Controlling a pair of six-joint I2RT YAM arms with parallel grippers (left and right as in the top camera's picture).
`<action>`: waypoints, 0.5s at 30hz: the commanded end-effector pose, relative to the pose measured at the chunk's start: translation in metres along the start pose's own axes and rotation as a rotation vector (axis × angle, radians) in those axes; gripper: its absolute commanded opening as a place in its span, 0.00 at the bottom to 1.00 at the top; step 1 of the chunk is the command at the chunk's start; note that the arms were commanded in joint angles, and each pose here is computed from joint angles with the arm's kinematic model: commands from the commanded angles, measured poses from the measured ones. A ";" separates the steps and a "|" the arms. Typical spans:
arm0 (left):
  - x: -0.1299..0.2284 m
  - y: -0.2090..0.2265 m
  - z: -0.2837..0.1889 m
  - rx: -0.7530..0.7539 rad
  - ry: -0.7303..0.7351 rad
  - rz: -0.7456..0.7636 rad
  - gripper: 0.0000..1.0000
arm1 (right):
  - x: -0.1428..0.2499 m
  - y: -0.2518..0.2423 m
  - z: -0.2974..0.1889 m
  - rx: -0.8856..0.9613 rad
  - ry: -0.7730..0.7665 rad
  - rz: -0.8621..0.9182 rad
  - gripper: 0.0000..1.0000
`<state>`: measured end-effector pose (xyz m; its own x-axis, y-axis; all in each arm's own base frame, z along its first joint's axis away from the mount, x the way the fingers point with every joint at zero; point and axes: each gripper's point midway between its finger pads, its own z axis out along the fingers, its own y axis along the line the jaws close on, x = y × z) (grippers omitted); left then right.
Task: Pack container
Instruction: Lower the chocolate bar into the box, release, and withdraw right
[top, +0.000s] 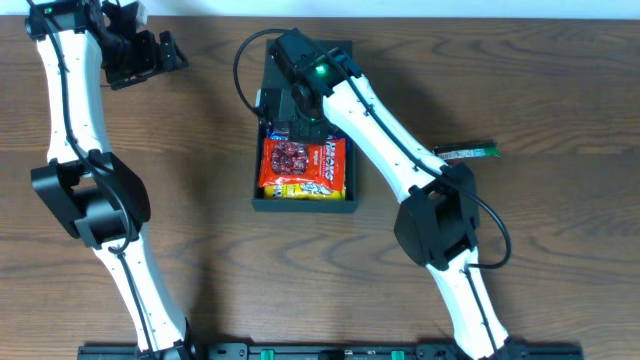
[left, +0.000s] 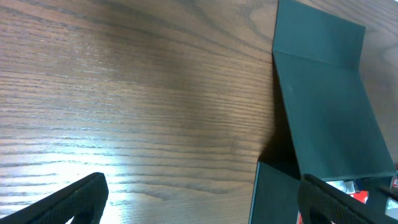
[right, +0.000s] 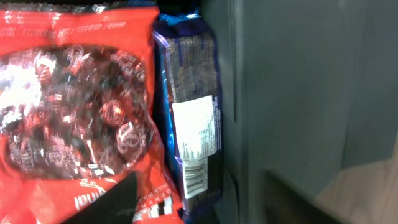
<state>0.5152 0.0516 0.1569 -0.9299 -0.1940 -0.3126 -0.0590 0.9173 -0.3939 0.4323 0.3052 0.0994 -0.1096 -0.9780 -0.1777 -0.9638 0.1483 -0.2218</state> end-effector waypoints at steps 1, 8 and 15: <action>-0.002 -0.006 -0.018 -0.004 -0.028 0.017 0.98 | -0.011 0.000 -0.023 0.001 -0.068 0.064 0.22; -0.002 -0.006 -0.018 -0.004 -0.026 0.016 0.98 | -0.020 0.008 0.004 -0.101 -0.133 0.129 0.01; -0.001 -0.006 -0.018 -0.004 -0.024 0.016 0.98 | -0.009 0.002 0.034 -0.132 -0.117 0.198 0.01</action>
<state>0.5138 0.0513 0.1565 -0.9318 -0.1941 -0.3066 -0.0611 0.9167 -0.3948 0.4378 0.3227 0.0896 -0.2234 -0.9195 -0.3233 -0.9571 0.2698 -0.1061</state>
